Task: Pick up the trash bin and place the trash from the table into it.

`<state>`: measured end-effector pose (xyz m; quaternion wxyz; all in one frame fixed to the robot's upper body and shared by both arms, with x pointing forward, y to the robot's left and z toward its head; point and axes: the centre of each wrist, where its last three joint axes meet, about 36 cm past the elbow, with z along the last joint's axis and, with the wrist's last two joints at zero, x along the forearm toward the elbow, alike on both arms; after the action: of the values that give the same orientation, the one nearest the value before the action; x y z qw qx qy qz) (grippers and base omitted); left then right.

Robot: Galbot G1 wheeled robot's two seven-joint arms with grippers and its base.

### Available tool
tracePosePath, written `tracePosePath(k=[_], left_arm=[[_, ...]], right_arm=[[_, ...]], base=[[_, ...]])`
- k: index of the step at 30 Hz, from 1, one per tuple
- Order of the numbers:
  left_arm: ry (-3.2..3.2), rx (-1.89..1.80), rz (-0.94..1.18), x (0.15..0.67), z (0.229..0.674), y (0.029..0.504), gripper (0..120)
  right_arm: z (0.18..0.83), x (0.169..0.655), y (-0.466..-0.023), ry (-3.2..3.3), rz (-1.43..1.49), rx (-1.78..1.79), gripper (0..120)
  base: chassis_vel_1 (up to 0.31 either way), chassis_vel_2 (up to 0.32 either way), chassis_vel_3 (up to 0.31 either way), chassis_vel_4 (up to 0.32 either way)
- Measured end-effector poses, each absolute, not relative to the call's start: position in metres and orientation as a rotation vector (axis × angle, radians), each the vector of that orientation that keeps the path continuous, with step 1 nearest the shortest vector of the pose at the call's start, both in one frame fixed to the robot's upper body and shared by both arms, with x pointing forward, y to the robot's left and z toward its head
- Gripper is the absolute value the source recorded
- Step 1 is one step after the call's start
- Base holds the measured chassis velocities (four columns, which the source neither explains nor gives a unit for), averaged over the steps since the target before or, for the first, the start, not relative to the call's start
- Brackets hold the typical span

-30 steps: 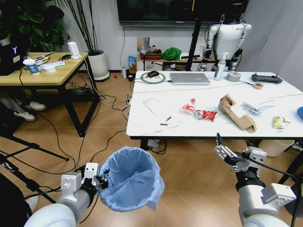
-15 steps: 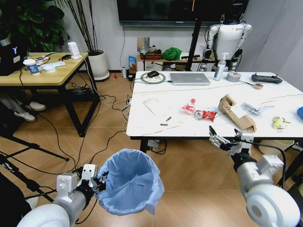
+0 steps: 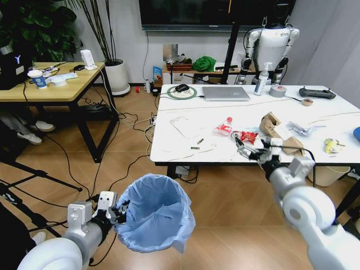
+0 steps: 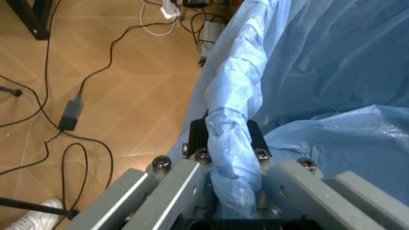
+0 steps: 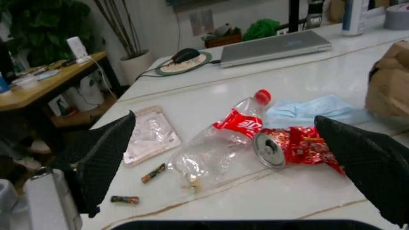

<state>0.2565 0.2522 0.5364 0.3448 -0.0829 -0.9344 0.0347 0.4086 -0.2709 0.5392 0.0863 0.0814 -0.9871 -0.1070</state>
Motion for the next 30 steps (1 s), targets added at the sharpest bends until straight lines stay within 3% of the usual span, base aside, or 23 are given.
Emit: tracePosePath(k=[11,22,30], left_arm=[[-2.423,-0.199,0.107,0.255,0.535,0.252,0],[-2.425,-0.191,0.112,0.254,0.534,0.252,0],[-2.430,-0.185,0.103,0.255,0.535,0.252,0]], right_arm=[[0.549,0.461,-0.225,-2.829,-0.485,0.280,100],[0.554,0.470,-0.188,-2.831,-0.438,0.401,100],[0.548,0.488,-0.135,-2.755,-0.346,0.353,100]], base=[[0.000,0.000,0.000,0.000],[0.000,0.000,0.000,0.000],[0.000,0.000,0.000,0.000]])
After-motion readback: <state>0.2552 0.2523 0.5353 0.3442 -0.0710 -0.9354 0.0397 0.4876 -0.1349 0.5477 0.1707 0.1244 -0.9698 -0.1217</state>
